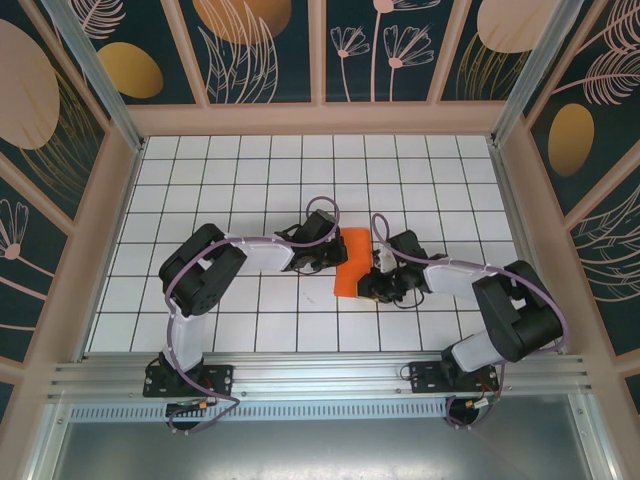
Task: Fold a paper plane with a square sheet of paper (pick it up from the middle)
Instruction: Fold the square sheet of paper in half at the center of the table.
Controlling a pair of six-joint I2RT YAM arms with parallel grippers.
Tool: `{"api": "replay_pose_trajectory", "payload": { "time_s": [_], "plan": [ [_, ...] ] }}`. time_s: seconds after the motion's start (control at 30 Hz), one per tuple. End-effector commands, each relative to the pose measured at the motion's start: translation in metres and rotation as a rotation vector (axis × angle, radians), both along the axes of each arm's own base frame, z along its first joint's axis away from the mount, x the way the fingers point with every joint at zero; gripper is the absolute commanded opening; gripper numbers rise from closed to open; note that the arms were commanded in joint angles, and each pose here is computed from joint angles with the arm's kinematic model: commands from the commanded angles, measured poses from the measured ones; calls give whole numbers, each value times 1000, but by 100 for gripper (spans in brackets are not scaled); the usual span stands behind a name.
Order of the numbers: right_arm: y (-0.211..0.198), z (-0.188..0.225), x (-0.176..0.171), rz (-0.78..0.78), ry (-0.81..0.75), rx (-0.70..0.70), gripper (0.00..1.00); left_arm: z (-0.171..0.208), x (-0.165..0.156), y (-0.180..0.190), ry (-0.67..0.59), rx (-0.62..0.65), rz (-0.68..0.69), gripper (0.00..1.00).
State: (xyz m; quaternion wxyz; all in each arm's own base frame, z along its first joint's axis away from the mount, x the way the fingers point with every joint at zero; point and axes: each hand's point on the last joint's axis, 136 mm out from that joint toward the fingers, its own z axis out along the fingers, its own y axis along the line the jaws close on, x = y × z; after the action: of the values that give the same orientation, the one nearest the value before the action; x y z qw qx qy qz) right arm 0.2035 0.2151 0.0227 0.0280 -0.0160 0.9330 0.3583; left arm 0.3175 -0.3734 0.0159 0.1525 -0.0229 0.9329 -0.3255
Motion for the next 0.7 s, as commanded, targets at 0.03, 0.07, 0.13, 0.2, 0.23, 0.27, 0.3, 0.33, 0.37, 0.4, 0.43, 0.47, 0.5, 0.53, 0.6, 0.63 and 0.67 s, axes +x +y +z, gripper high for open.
{"api": "replay_pose_trajectory", "payload": {
  "time_s": [0.03,0.07,0.13,0.2,0.23,0.27,0.3,0.33,0.37,0.4,0.43,0.47,0.5,0.53,0.6,0.63,0.67],
  "plan": [
    [3,31,36,-23,-116,22,25,-30,-20,13,68,86,-28,6],
    [4,32,43,-31,-121,35,25,-30,-19,13,67,88,-26,6],
    [4,28,52,-46,-117,52,25,-30,-20,13,67,90,-29,6],
    [6,21,57,-46,-102,61,24,-31,-20,14,68,93,-26,6],
    [6,16,58,-46,-90,55,24,-32,-20,15,68,96,-26,6],
    [6,10,59,-47,-77,46,24,-34,-20,16,70,99,-24,6],
    [4,3,59,-49,-67,32,24,-34,-21,16,71,99,-25,6],
    [0,-5,57,-57,-55,11,24,-34,-21,16,72,98,-24,6],
    [-5,-14,56,-68,-38,-12,24,-35,-22,17,73,99,-24,6],
    [-8,-21,53,-74,-20,-25,24,-35,-22,17,72,100,-24,6],
    [-13,-29,51,-82,1,-41,24,-36,-22,18,72,103,-22,6],
    [-15,-34,49,-86,20,-52,24,-37,-23,18,75,104,-22,6],
    [-16,-35,48,-85,27,-54,23,-37,-23,18,76,103,-22,6],
    [-15,-32,48,-85,24,-44,23,-38,-24,18,78,104,-24,6],
    [-9,-16,54,-80,-12,-3,23,-39,-24,19,80,106,-24,6],
    [-6,-5,59,-77,-37,17,24,-39,-24,20,79,110,-24,6],
    [-3,7,64,-75,-63,31,24,-39,-24,20,79,109,-23,6]
  ]
}}
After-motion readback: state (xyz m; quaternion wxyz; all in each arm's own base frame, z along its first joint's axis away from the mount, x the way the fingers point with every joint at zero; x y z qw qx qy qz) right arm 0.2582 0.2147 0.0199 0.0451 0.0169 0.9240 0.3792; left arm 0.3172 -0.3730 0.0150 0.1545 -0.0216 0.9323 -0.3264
